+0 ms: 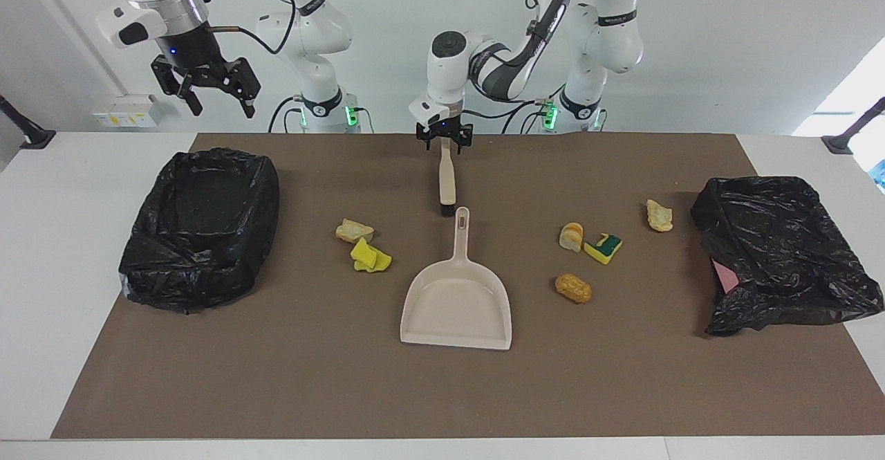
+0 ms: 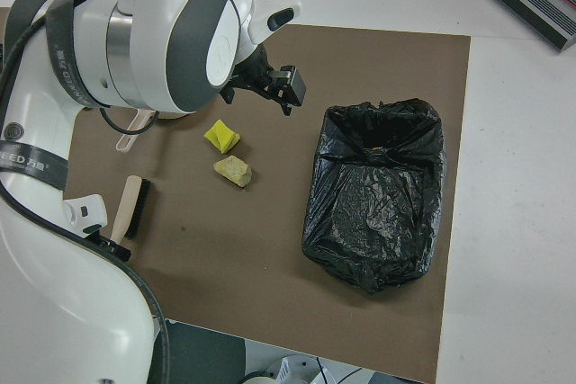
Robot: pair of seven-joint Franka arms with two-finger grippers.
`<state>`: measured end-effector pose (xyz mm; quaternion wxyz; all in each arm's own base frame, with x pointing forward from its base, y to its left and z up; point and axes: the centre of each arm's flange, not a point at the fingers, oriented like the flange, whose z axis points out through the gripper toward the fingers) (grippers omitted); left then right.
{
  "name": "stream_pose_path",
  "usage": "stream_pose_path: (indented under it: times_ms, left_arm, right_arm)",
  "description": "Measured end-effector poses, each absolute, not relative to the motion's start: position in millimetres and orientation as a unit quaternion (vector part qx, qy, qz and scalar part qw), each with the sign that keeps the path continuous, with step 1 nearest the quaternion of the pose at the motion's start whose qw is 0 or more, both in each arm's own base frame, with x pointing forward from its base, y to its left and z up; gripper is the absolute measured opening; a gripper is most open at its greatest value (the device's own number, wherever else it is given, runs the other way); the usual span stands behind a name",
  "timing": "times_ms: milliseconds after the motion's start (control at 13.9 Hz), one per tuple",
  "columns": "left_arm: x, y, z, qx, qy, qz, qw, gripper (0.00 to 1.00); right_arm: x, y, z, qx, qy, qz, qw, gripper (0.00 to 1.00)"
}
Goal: Sweep and dump trash in bin
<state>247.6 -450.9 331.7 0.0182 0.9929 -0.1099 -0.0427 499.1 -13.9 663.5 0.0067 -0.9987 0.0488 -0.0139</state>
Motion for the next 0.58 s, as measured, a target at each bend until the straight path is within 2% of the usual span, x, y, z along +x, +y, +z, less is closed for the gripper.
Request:
stream_pose_path:
  times_ms: [144, 216, 289, 577]
  left_arm:
    - [250, -450, 333, 0.993, -0.108, -0.043, 0.018, 0.45]
    - [251, -449, 333, 0.993, -0.107, -0.044, 0.017, 0.33]
    - [253, -448, 334, 0.993, -0.105, -0.046, 0.015, 0.26]
    - [283, -430, 361, 0.994, -0.075, -0.075, -0.01, 0.26]
  right_arm:
    - [499, -16, 663, -0.999, 0.049, -0.014, 0.007, 1.0]
    - [499, -17, 663, -0.999, 0.05, -0.014, 0.007, 1.0]
    - [499, -18, 663, -0.999, 0.051, -0.014, 0.007, 1.0]
    - [499, -20, 663, -0.998, 0.053, -0.014, 0.007, 1.0]
